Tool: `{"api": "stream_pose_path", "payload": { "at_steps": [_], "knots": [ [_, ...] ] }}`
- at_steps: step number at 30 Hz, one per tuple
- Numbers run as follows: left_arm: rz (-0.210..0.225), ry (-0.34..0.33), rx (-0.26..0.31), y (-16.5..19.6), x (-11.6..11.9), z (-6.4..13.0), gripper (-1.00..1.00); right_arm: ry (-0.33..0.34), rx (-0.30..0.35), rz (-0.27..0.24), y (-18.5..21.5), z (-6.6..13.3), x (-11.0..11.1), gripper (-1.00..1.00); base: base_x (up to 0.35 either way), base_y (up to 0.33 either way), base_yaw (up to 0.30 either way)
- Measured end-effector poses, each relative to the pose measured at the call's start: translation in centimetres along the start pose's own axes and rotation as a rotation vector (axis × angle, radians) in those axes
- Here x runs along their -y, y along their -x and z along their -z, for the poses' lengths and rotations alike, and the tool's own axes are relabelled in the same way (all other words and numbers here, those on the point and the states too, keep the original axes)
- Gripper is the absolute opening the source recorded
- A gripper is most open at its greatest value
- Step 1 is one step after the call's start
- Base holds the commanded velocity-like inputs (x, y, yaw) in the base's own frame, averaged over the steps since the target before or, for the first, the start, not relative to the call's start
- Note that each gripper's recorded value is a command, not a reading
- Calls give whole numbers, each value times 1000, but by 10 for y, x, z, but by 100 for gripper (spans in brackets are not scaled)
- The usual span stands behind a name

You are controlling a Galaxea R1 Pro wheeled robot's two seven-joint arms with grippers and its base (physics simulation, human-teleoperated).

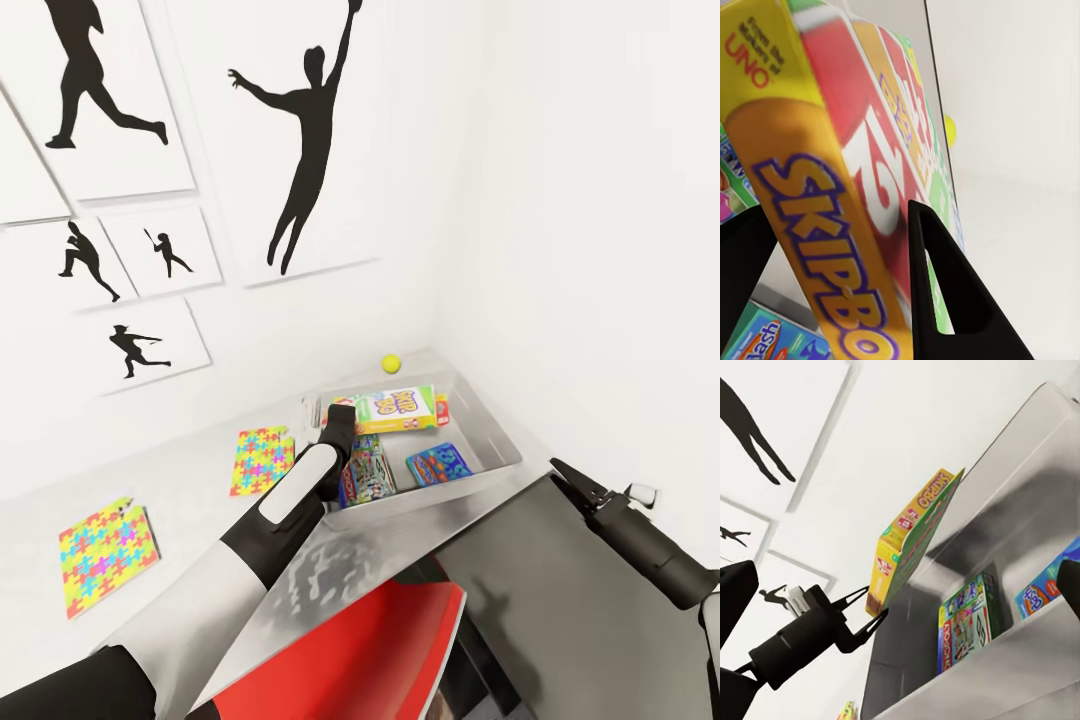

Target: Put all the toys in the child's room - the three board games (two on the bed and one on the table), the two jigsaw puzzles on the table, and the tennis ball on the table - inside the toy box on the table in the child's room.

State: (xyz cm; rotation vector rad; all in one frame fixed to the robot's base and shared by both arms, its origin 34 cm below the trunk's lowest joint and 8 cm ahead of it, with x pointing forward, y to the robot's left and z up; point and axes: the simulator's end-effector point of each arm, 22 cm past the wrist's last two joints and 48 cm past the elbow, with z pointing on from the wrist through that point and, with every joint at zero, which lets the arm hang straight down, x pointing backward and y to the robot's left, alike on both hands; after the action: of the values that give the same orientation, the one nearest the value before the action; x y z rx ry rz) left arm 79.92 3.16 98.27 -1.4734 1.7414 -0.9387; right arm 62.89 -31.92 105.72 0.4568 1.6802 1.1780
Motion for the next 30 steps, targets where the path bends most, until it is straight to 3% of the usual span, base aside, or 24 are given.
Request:
{"api": "stream_pose_path", "payload": {
  "at_steps": [30],
  "knots": [
    [16, 22, 17, 3, 2, 4, -100, 1, 2, 1, 0, 0, 0, 100, 0, 0, 0]
  ]
}}
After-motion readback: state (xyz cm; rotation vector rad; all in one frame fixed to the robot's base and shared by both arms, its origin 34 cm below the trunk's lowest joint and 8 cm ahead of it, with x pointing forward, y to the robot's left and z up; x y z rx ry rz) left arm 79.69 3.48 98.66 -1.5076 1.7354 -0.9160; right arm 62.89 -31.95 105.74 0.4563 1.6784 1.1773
